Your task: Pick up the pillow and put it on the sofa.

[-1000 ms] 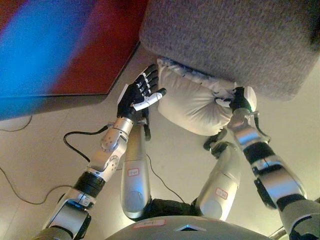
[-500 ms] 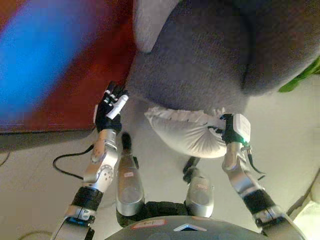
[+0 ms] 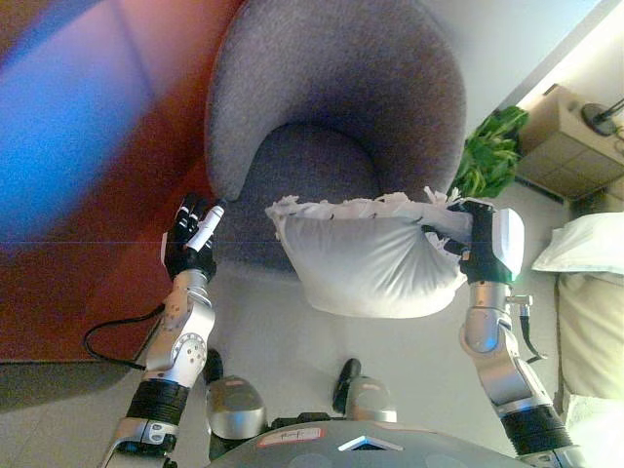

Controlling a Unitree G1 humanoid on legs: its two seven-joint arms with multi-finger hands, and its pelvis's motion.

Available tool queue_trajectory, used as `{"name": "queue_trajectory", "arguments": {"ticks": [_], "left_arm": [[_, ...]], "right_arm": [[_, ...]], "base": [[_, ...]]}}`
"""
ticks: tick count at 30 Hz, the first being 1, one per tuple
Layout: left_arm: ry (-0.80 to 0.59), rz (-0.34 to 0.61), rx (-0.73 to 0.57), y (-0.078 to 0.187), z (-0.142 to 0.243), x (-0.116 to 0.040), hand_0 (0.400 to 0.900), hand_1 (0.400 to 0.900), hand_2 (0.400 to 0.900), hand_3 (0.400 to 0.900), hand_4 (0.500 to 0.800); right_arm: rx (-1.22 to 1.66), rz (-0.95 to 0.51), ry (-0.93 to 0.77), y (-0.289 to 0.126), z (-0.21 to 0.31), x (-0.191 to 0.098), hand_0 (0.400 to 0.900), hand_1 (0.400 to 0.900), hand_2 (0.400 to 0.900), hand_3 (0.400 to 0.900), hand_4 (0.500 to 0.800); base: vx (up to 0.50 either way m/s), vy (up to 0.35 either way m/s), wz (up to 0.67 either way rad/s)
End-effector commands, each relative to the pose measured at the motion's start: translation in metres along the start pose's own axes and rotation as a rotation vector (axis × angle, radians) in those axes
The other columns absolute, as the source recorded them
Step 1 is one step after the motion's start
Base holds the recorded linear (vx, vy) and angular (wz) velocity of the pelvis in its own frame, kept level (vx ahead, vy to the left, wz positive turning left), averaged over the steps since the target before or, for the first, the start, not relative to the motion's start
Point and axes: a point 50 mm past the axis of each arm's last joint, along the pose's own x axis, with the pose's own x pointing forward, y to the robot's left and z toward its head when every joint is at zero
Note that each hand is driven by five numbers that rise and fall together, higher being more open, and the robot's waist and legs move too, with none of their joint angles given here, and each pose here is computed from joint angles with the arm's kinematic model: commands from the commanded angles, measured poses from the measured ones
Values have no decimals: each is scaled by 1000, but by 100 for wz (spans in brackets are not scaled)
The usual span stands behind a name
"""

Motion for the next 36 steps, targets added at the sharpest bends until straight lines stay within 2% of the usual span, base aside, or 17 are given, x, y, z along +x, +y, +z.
{"name": "queue_trajectory", "arguments": {"ticks": [1, 5, 9, 19, 25, 29, 30, 31, 34, 36], "left_arm": [[-93, -155, -44, -30, 18, -3, 900, 900, 900, 900, 800], [-81, -250, -6, -32, 15, -9, 900, 900, 900, 900, 800], [-71, -298, 14, -30, 12, -16, 900, 900, 900, 900, 800], [-42, -319, 82, -10, 14, -28, 900, 900, 900, 900, 800], [-20, -333, 136, 1, 21, -31, 900, 900, 900, 900, 800], [13, -367, 152, -2, 20, -29, 900, 900, 900, 900, 800], [18, -381, 157, -4, 20, -29, 900, 900, 900, 900, 800], [26, -388, 162, -5, 21, -29, 900, 900, 900, 900, 800], [41, -344, 165, -1, 20, -27, 900, 900, 900, 900, 800], [52, -337, 161, 0, 18, -25, 900, 900, 900, 900, 800]], "right_arm": [[192, -284, -294, -69, 58, 39, 400, 400, 400, 400, 500], [212, -171, -271, -71, 59, 49, 400, 400, 400, 400, 500], [189, -90, -242, -76, 57, 61, 400, 400, 400, 400, 500], [62, -145, -180, -100, 52, 97, 400, 400, 400, 400, 500], [-63, -182, -17, -107, 40, 128, 400, 400, 400, 400, 500], [-192, -205, 94, -119, 36, 161, 400, 400, 400, 400, 500], [-238, -207, 111, -122, 37, 167, 420, 420, 420, 420, 512], [-289, -184, 127, -124, 38, 173, 900, 900, 900, 900, 800], [-337, -211, 274, -131, 25, 179, 900, 900, 900, 900, 800], [-351, -255, 293, -135, 24, 181, 900, 900, 900, 900, 800]], "base": [[50, -36, -2], [51, -41, 1], [63, -48, 9], [101, -101, 28], [114, -86, 26], [110, -38, 13], [47, -18, 14], [33, -23, 16], [32, -5, 23], [25, 42, 24]]}}
